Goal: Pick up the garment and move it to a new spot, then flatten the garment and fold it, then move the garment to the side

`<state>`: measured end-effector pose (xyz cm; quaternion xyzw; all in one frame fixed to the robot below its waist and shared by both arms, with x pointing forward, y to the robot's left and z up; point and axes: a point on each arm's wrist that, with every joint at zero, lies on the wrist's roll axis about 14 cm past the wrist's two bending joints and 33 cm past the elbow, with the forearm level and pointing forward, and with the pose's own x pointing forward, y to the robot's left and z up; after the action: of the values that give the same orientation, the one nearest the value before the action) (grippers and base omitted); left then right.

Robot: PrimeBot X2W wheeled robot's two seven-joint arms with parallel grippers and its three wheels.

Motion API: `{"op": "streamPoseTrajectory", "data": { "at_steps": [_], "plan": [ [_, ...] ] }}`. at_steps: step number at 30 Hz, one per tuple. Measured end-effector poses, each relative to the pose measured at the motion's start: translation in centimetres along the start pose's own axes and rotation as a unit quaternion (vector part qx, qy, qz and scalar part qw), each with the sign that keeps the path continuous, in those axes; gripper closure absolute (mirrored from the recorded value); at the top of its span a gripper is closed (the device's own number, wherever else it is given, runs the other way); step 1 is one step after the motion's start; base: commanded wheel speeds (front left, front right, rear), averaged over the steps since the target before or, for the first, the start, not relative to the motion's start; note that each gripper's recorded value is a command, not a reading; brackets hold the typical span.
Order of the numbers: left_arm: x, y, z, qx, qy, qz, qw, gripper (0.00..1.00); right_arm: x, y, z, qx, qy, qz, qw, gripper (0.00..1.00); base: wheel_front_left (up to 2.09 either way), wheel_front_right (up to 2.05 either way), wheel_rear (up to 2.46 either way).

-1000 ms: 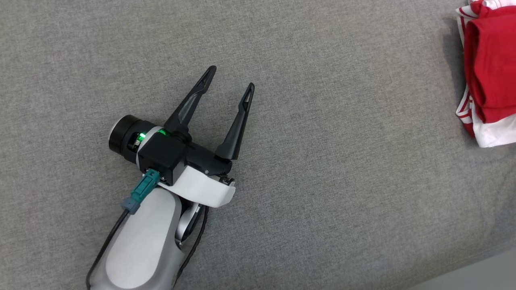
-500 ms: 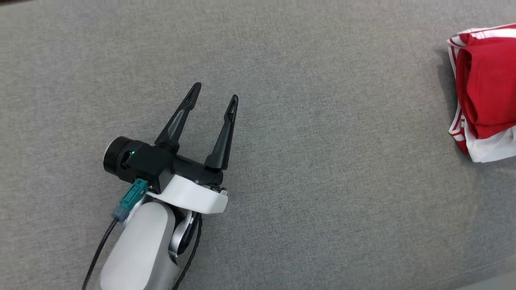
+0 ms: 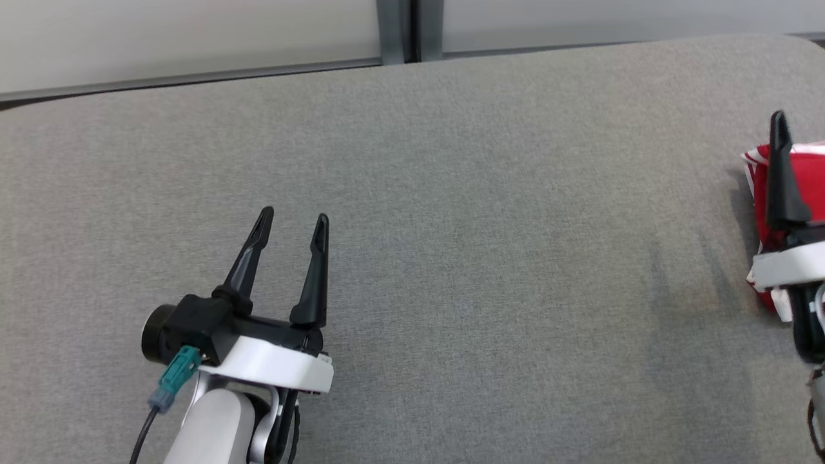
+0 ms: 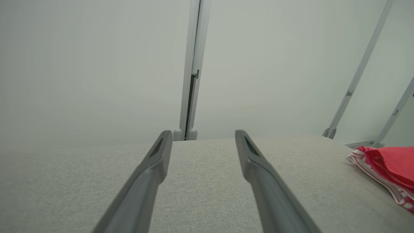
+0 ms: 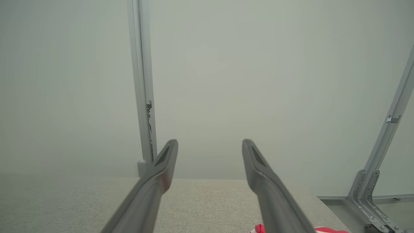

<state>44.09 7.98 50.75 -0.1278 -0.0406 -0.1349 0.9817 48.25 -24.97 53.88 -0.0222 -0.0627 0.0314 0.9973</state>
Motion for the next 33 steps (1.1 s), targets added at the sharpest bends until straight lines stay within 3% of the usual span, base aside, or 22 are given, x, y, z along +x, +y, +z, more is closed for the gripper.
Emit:
{"op": "streamPoseTrajectory", "data": {
  "at_steps": [4,7,13,16,29,33],
  "plan": [
    [-2.5,1.5,0.9,0.005,-0.003,0.032,0.999,0.00,-1.2,3.6,0.3,0.036,-0.008,0.029,0.999,0.00,0.00,0.00,0.00],
    [-4.2,2.8,1.6,0.000,-0.010,0.059,0.998,0.00,-2.4,5.6,0.3,0.095,-0.014,0.028,0.995,0.00,0.00,0.00,0.00],
    [-7.2,3.8,2.0,0.002,-0.009,0.083,0.996,0.00,-5.2,9.5,0.2,0.102,-0.010,0.063,0.993,0.00,0.00,0.00,0.00],
    [-8.1,3.9,1.9,0.001,-0.008,0.088,0.996,0.00,-6.3,10.2,0.2,0.121,-0.010,0.055,0.991,0.00,0.00,0.00,0.00],
    [-9.4,3.2,1.5,0.005,0.000,0.084,0.996,0.00,-9.0,12.0,-0.8,0.114,0.010,0.069,0.991,0.00,0.00,0.00,0.00],
    [-9.8,3.7,1.0,-0.020,0.006,0.094,0.995,0.00,-9.2,12.3,-0.8,0.116,0.011,0.070,0.991,0.00,0.00,0.00,0.00]
  ]
}}
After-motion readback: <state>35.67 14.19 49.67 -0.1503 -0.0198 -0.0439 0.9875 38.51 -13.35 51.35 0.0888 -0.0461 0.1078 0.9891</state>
